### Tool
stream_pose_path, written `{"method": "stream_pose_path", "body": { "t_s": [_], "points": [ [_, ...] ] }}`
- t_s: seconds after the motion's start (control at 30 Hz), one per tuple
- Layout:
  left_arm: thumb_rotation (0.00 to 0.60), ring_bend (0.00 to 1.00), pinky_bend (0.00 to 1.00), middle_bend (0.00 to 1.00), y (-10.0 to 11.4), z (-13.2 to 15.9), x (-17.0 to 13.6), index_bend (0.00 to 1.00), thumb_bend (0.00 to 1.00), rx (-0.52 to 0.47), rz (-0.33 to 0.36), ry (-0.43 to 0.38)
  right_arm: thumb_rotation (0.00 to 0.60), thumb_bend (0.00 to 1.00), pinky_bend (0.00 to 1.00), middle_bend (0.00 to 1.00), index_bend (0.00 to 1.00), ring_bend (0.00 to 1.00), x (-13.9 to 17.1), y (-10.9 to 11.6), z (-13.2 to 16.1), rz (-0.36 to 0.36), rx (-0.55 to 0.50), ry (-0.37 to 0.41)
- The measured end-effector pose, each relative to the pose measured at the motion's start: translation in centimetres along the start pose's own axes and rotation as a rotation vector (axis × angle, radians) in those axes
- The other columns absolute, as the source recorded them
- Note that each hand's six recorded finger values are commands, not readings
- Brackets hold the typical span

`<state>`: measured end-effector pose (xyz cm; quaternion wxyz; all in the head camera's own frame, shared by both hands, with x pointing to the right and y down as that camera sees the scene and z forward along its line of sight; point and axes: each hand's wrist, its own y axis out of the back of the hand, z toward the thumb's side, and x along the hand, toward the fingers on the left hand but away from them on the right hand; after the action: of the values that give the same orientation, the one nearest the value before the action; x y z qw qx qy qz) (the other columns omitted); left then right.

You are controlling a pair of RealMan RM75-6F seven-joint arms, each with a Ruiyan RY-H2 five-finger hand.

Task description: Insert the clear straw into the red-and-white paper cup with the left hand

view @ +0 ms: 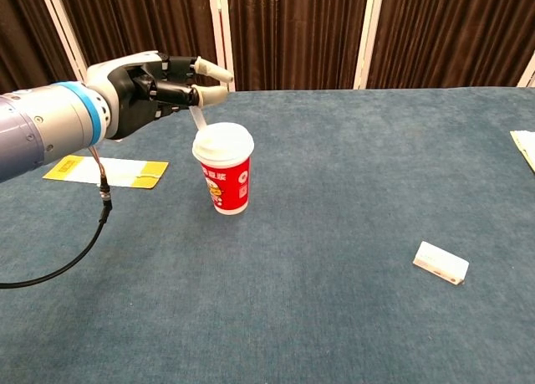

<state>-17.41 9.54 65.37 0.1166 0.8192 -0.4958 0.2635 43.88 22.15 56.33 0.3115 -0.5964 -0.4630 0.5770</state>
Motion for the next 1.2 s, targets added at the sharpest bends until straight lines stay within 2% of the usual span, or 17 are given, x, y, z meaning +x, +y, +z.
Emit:
{"method": "stream_pose_path", "body": {
  "t_s": [0.27, 0.37, 0.43, 0.57, 0.73, 0.87, 1.0, 1.1, 1.2],
  "points": [
    [0.600, 0.00, 0.00, 0.00, 0.8, 0.6, -0.4, 0.40, 0.37, -0.006, 0.017, -0.022, 0.600, 0.12, 0.00, 0.00, 0.11, 0.00, 0.0, 0.0, 0.0, 0.003, 0.002, -0.002],
    [0.600, 0.00, 0.00, 0.00, 1.3, 1.1, -0.8, 0.34, 0.37, 0.027, 0.025, -0.041, 0.600, 0.12, 0.00, 0.00, 0.11, 0.00, 0.0, 0.0, -0.1, 0.005, 0.004, -0.004],
    [0.600, 0.00, 0.00, 0.00, 1.8, 1.5, -1.1, 0.29, 0.37, 0.088, 0.029, -0.060, 0.600, 0.12, 0.00, 0.00, 0.11, 0.00, 0.0, -0.1, -0.1, 0.007, 0.005, -0.007],
    [0.600, 0.00, 0.00, 0.00, 3.0, 2.0, -2.1, 0.24, 0.37, 0.291, 0.052, -0.107, 0.600, 0.12, 0.00, 0.00, 0.11, 0.00, 0.0, -0.1, -0.1, 0.010, 0.009, -0.006],
    [0.600, 0.00, 0.00, 0.00, 5.3, 2.4, -4.3, 0.23, 0.34, 0.636, 0.118, -0.144, 0.600, 0.12, 0.00, 0.00, 0.11, 0.00, 0.1, -0.1, -0.1, 0.010, 0.027, -0.003],
    [0.600, 0.00, 0.00, 0.00, 7.6, 2.3, -6.8, 0.19, 0.33, 0.915, 0.198, -0.136, 0.600, 0.12, 0.00, 0.00, 0.11, 0.00, 0.1, -0.2, -0.1, 0.015, 0.046, -0.006],
    [0.600, 0.00, 0.00, 0.00, 11.0, 1.1, -11.2, 0.14, 0.32, 1.143, 0.289, -0.039, 0.600, 0.12, 0.00, 0.00, 0.11, 0.00, 0.1, -0.3, -0.2, 0.020, 0.068, -0.007],
    [0.600, 0.00, 0.00, 0.00, 13.4, -0.5, -14.7, 0.10, 0.31, 1.260, 0.318, 0.077, 0.600, 0.12, 0.00, 0.00, 0.11, 0.00, 0.1, -0.3, -0.2, 0.025, 0.092, -0.004],
    [0.600, 0.00, 0.00, 0.00, 14.8, -1.9, -17.4, 0.07, 0.31, 1.311, 0.335, 0.160, 0.600, 0.11, 0.00, 0.00, 0.11, 0.00, 0.1, -0.3, -0.1, 0.029, 0.117, 0.005]
  ]
}}
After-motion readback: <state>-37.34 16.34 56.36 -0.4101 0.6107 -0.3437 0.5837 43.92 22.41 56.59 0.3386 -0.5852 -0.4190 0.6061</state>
